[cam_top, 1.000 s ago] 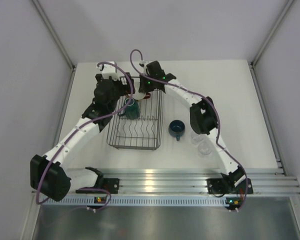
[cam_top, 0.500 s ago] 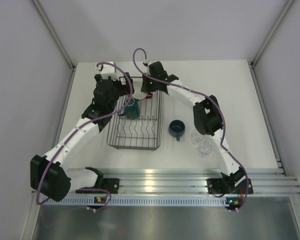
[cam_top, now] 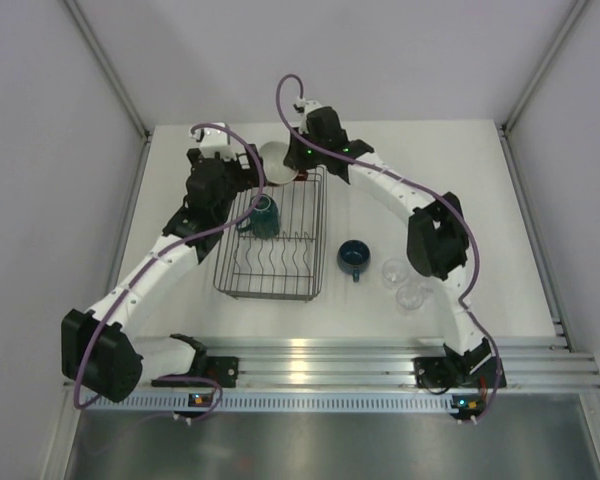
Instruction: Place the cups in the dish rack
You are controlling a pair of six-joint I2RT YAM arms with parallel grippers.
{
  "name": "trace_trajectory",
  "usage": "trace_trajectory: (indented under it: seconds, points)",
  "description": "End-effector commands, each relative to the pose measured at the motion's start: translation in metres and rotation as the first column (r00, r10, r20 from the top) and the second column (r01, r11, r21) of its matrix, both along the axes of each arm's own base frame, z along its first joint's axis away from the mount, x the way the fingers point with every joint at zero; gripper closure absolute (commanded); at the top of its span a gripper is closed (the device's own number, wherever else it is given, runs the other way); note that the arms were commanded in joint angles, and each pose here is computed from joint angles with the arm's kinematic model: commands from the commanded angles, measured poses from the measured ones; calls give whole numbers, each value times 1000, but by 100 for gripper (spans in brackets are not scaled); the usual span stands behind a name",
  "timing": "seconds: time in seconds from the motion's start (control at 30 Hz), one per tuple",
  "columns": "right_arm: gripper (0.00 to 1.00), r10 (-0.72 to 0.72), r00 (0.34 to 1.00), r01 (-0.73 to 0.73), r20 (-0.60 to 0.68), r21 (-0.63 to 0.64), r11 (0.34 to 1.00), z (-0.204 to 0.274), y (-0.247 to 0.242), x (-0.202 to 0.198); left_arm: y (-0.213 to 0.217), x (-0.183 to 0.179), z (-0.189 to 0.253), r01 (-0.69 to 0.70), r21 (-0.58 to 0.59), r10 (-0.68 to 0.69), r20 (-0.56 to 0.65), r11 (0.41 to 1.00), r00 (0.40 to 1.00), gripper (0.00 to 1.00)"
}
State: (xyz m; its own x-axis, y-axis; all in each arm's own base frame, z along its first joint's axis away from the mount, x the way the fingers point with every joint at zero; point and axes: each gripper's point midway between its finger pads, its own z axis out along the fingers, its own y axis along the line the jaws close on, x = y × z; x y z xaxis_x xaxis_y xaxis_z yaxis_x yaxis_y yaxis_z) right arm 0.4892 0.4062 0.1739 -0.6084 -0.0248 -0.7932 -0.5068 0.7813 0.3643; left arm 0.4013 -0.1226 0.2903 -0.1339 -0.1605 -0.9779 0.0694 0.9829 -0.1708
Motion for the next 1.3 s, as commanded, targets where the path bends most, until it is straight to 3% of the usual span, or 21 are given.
trace_trajectory:
  seconds: [0.0,0.37,0.57,0.67,0.83,0.87,0.93,0.97,1.03,1.07,1.1,1.27]
  points:
    - [100,-15,980,-27,198,208,978,123,-2,-4,-1,5,19,1,-37,1,53,999,999,1]
    - [100,42,987,-101,157,390,915,136,-37,-29,-20,-16,68,164,-148,-126,239,975,963,1]
    - [100,122,984,-176,131,573,800,147,-62,-48,-43,-38,89,381,-190,-291,377,905,879,1]
    - [100,162,975,-222,152,624,750,155,-74,-60,-55,-32,88,507,-246,-404,368,826,837,1]
    - [100,222,945,-326,239,657,680,165,-84,-88,-54,0,82,556,-460,-477,288,692,831,1]
    - [100,241,908,-414,343,651,636,181,-85,-99,-60,9,71,558,-501,-503,256,661,825,1]
    - [100,271,898,-440,347,704,557,183,-87,-113,-66,13,82,576,-582,-521,284,573,805,1]
    - [100,269,844,-535,464,691,485,203,-91,-128,-70,19,74,571,-624,-533,276,534,800,1]
    - [100,307,838,-543,452,754,371,203,-94,-137,-74,15,86,585,-705,-538,335,402,773,1]
    - [100,292,797,-602,529,736,309,213,-99,-149,-75,19,82,552,-766,-533,332,329,778,1]
    - [100,310,810,-578,498,766,281,206,-98,-146,-75,21,83,544,-784,-520,344,298,782,1]
    - [100,303,802,-595,515,739,316,198,-92,-148,-80,18,82,526,-836,-501,390,159,772,1]
